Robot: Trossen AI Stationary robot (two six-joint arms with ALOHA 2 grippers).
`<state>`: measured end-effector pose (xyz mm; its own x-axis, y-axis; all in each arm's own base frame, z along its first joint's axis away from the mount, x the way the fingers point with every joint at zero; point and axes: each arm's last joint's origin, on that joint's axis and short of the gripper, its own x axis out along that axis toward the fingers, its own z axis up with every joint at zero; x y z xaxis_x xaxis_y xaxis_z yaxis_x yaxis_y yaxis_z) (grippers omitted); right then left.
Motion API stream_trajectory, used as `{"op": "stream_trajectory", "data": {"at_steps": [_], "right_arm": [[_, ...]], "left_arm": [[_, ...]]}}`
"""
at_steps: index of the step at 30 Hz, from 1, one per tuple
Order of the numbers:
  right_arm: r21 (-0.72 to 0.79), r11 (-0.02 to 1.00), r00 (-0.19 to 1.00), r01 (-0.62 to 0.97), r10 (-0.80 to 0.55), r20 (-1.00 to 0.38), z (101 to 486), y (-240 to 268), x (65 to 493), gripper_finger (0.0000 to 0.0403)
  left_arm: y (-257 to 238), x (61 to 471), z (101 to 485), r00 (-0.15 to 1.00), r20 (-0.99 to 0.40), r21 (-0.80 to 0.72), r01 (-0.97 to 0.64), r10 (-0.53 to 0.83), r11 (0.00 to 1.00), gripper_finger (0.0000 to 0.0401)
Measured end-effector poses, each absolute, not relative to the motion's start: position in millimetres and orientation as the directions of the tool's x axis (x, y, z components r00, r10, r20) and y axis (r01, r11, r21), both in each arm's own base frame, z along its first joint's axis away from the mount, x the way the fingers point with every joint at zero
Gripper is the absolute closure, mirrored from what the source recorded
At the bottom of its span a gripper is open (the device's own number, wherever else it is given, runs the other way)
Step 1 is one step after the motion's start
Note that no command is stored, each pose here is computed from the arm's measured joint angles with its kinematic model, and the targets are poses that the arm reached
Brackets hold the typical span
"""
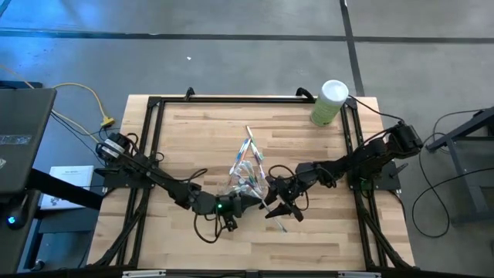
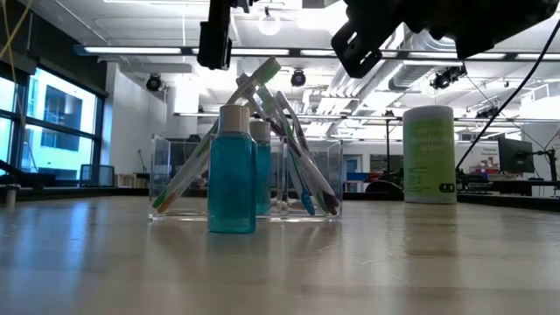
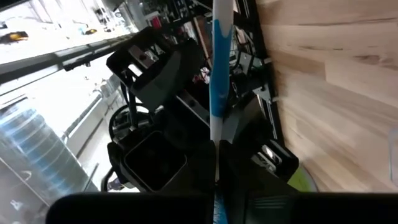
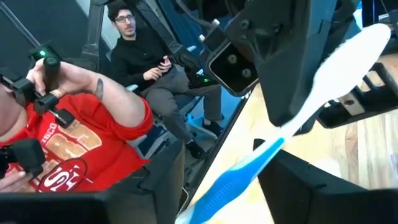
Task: Pick & Place toothbrushing station
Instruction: Put the blue toothbrush into the transparent organizer
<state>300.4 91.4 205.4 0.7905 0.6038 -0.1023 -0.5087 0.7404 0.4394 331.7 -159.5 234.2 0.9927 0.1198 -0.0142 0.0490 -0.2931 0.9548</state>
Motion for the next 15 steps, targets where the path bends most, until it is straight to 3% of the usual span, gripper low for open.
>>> {"op": "stream_trajectory", "data": {"at_steps": [9, 15], "right_arm": [[0.428, 0.769, 0.807, -0.474, 0.574, -0.137, 201.6, 84.6, 302.0, 0.0383], [0.425, 0.779, 0.812, -0.461, 0.564, -0.152, 200.3, 83.3, 302.2, 0.0389]], "left_arm": [[-159.8, 331.3, 235.5, 0.989, -0.007, 0.963, 0.046, 0.146, -0.264, 0.04], [-157.5, 331.7, 228.8, 0.984, -0.063, 0.966, 0.103, 0.17, -0.238, 0.0378]]}}
